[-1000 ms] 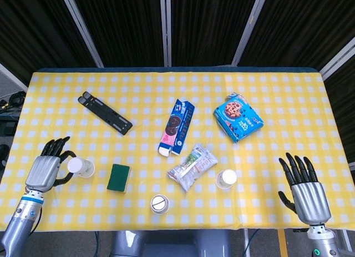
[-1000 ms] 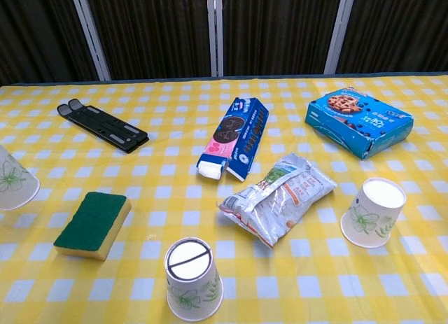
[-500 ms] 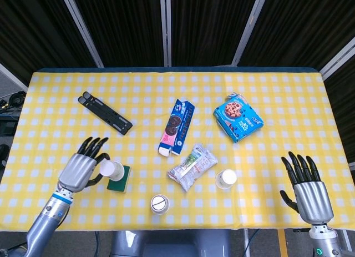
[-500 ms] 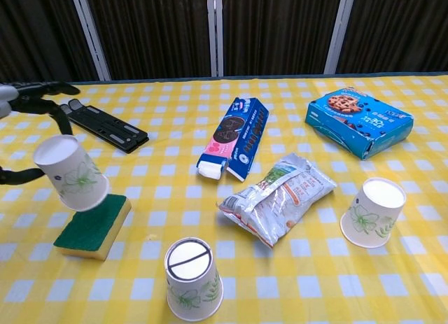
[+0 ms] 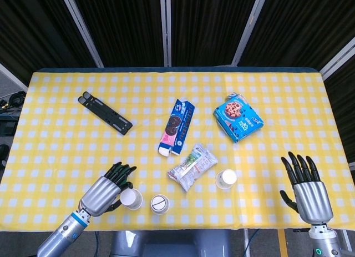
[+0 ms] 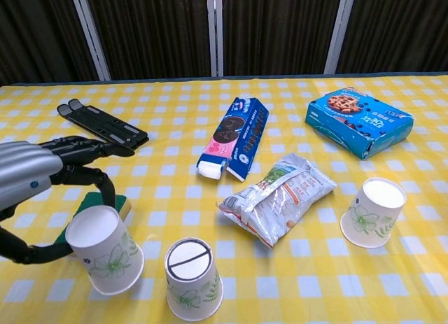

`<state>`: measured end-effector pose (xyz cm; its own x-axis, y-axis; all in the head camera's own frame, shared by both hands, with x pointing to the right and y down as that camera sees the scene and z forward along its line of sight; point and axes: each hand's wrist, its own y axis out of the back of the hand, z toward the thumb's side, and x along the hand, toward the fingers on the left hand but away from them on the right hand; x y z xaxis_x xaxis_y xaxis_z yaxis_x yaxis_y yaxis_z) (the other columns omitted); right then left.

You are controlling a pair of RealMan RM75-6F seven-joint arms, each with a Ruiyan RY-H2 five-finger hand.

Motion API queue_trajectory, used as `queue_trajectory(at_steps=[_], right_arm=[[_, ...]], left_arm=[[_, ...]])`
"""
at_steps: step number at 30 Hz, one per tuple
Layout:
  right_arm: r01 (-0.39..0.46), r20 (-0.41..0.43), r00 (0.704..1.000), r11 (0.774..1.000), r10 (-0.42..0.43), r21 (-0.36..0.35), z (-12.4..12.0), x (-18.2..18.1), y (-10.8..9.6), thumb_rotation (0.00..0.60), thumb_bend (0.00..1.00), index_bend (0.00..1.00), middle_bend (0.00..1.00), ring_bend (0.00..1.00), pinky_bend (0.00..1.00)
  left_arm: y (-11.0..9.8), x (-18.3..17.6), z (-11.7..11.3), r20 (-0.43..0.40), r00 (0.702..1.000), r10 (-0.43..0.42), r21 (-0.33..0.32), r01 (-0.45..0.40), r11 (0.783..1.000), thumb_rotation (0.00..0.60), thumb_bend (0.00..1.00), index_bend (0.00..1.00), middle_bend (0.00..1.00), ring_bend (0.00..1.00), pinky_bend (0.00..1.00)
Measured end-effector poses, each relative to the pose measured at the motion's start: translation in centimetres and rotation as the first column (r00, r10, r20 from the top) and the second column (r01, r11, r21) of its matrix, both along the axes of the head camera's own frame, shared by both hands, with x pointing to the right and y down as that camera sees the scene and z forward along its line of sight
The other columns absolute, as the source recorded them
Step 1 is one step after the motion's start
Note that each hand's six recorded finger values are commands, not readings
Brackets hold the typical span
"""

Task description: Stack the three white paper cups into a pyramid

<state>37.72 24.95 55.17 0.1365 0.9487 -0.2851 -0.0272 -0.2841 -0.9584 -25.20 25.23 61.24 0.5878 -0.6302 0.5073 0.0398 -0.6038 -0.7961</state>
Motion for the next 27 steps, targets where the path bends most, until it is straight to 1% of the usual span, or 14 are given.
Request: queue_trajectory(at_steps=[4,7,15,23,26,27], right_arm=[[0.001,-0.002,1.0,1.0,-0.001,-0.002,0.1,0.0,0.0,0.6,0.13,0.05,0.0,0.0,0.0],[0.002,-0.002,1.0,1.0,-0.002,-0.003,0.1,0.0,0.0,0.6,0.13,0.05,0.0,0.0,0.0],[0.001,-0.002,1.0,1.0,-0.001,-0.005,0.2,0.0,0.0,0.6,0.13,0.05,0.0,0.0,0.0],[-0.003,0.0,1.0,1.0,0.003,-0.005,0.1,0.1,0.0,0.6,0.13,0.05,0.0,0.0,0.0],[-0.003,0.0,1.0,1.0,0.003,-0.007,0.2,0.1,0.0,0.6,0.13,0.05,0.0,0.0,0.0],[-0.003,0.0,1.0,1.0,0.003,-0.007,0.2,0.1,0.0,0.6,0.13,0.05,0.0,0.0,0.0]], left_arm=[[1.1,0.0,0.2,0.004,1.0,0.02,-0.005,-0.02,1.0,0.6,0.37,0.42,0.0,0.0,0.0],[1.5,0.0,0.6,0.008,1.0,0.024,-0.007,-0.024,1.0,0.6,0.37,0.42,0.0,0.0,0.0],[1.6,0.2,1.2,0.016,1.0,0.023,-0.013,-0.023,1.0,0.6,0.37,0.4,0.0,0.0,0.0],[2.0,1.0,2.0,0.015,0.999,0.042,-0.037,-0.042,0.998,0.6,0.37,0.39,0.0,0.0,0.0],[2.1,1.2,2.0,0.013,0.999,0.047,-0.038,-0.046,0.998,0.6,0.35,0.34,0.0,0.0,0.0],[2.1,1.2,2.0,0.012,0.999,0.047,-0.038,-0.046,0.998,0.6,0.33,0.31,0.0,0.0,0.0]])
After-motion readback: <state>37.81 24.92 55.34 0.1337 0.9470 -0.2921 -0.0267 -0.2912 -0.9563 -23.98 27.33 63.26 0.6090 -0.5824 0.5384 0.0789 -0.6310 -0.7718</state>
